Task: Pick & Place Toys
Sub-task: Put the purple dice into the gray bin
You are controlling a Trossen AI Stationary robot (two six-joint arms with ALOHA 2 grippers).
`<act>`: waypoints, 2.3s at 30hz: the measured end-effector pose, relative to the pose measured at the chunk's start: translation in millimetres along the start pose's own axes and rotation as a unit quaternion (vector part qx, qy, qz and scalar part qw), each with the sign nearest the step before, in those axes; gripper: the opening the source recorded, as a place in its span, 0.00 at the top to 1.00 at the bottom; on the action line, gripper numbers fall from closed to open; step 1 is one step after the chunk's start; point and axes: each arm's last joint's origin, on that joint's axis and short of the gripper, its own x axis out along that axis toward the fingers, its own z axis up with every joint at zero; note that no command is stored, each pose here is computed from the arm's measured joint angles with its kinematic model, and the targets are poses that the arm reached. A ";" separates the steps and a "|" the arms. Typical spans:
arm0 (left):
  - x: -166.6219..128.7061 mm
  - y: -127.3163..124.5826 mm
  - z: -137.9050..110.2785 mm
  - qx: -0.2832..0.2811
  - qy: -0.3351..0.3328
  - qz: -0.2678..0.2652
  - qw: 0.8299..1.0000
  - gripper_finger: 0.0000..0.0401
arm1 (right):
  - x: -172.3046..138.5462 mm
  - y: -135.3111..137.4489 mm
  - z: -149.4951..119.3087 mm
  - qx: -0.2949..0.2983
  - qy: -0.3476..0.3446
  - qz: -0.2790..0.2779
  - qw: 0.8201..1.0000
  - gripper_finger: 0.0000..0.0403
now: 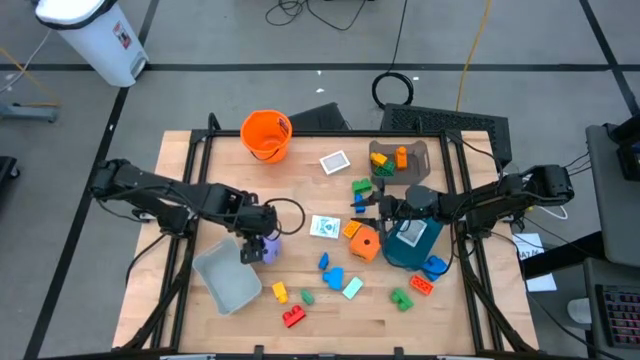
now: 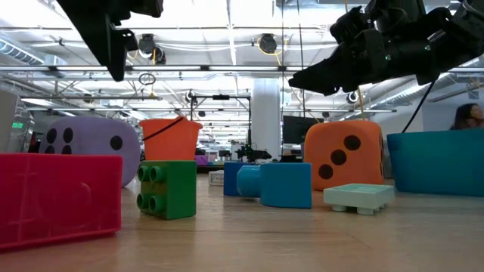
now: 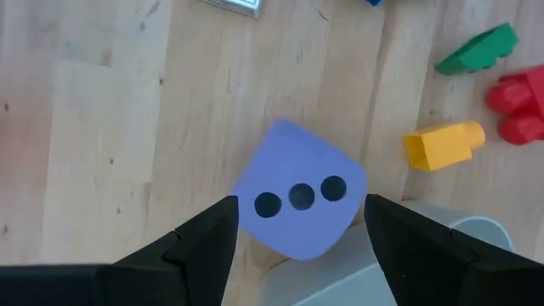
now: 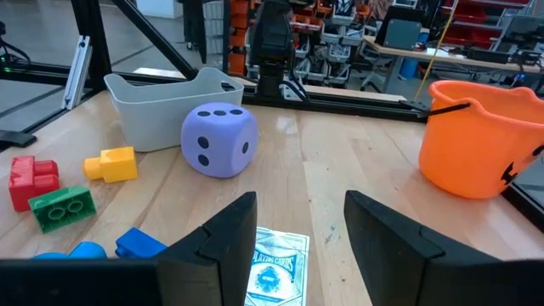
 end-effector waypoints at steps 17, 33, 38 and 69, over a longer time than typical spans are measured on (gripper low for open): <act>0.2 7.5 3.3 -0.017 -0.007 0.011 1.000 0.03 | 0.0 0.0 -0.1 0.000 0.000 0.000 1.000 0.58; -4.2 -0.9 30.8 0.024 -0.151 -0.031 0.988 0.12 | 0.0 0.0 -0.1 0.000 0.001 0.000 1.000 0.58; 1.9 1.1 23.6 0.041 -0.098 -0.023 0.994 0.12 | 0.1 0.0 0.0 0.000 0.001 0.000 1.000 0.58; 37.2 7.9 0.7 0.063 0.018 0.037 0.997 0.03 | 0.1 0.2 -1.9 -0.008 0.010 0.001 1.000 0.58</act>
